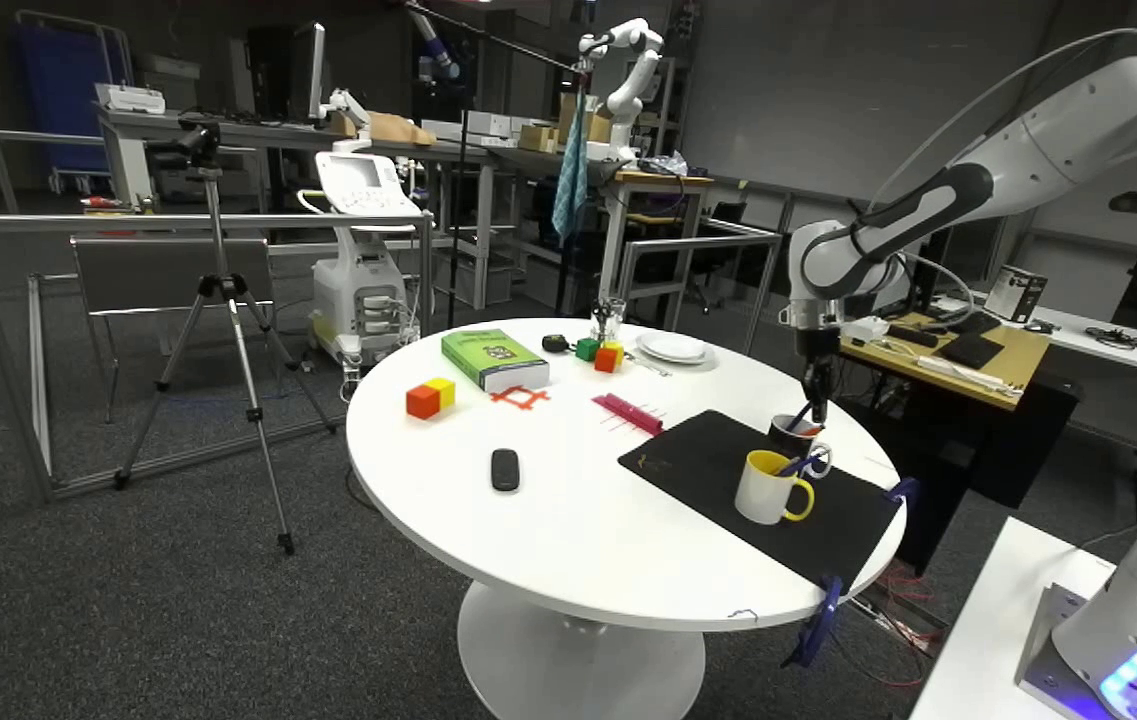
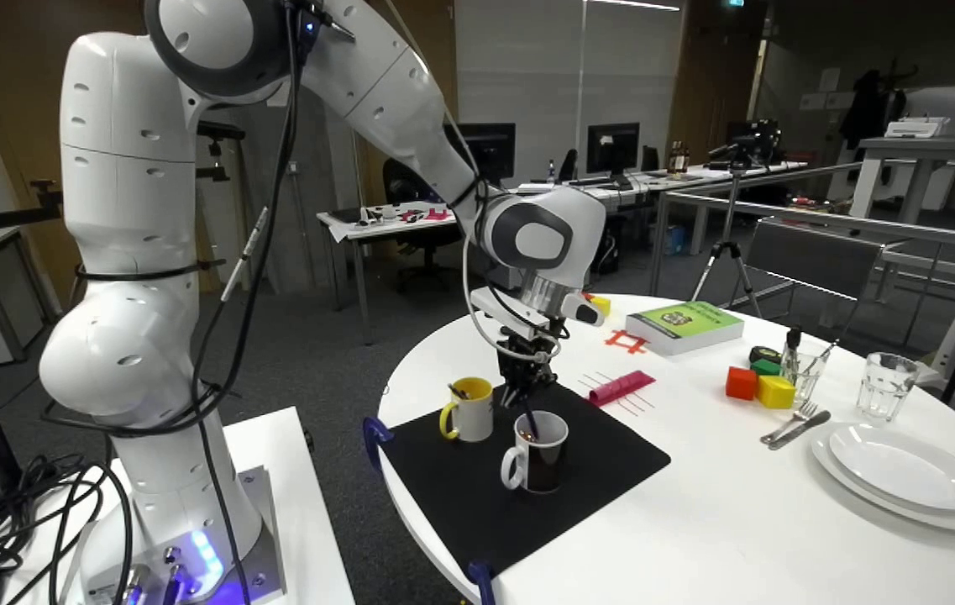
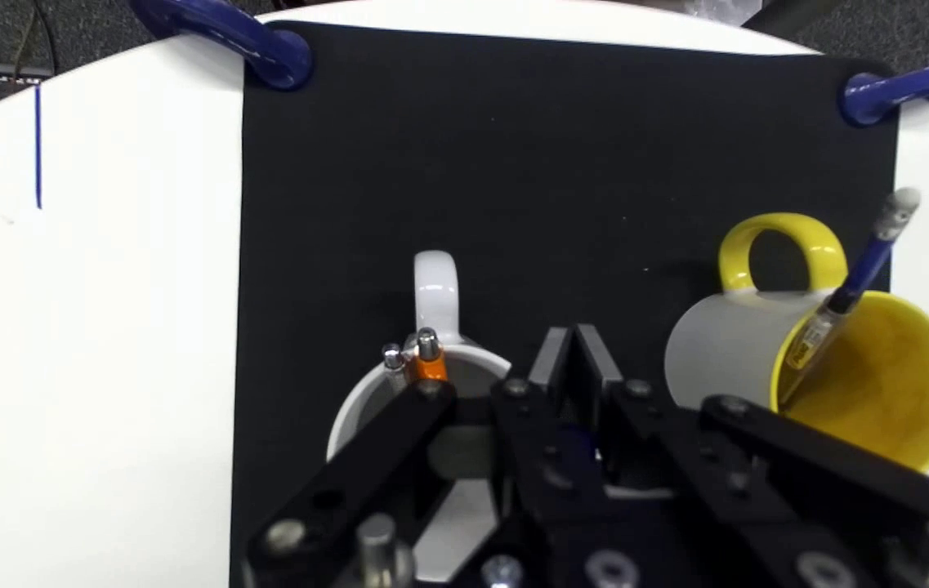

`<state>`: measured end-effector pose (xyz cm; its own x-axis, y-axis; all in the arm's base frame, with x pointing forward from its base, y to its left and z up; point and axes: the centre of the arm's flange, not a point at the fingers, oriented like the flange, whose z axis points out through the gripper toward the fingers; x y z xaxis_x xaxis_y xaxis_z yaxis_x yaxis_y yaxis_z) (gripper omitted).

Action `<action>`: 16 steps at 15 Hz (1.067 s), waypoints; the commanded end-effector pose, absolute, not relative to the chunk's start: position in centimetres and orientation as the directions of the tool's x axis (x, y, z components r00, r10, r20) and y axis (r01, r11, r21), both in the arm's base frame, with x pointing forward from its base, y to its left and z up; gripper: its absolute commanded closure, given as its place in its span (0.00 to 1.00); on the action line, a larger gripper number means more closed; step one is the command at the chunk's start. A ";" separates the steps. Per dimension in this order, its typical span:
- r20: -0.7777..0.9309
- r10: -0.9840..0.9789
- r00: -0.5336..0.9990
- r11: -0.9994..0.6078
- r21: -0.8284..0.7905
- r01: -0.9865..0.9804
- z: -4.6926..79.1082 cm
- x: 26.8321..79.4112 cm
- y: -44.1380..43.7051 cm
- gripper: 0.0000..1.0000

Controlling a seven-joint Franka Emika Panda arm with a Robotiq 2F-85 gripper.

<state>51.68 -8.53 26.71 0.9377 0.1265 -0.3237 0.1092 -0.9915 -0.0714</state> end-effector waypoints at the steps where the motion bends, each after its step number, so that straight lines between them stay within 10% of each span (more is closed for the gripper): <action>1: -0.352 0.172 0.920 -0.985 -0.091 0.150 30.9 50.7 -7.6 0.99; 16: -0.382 0.329 0.864 -0.943 -0.093 0.319 38.6 49.4 1.3 0.99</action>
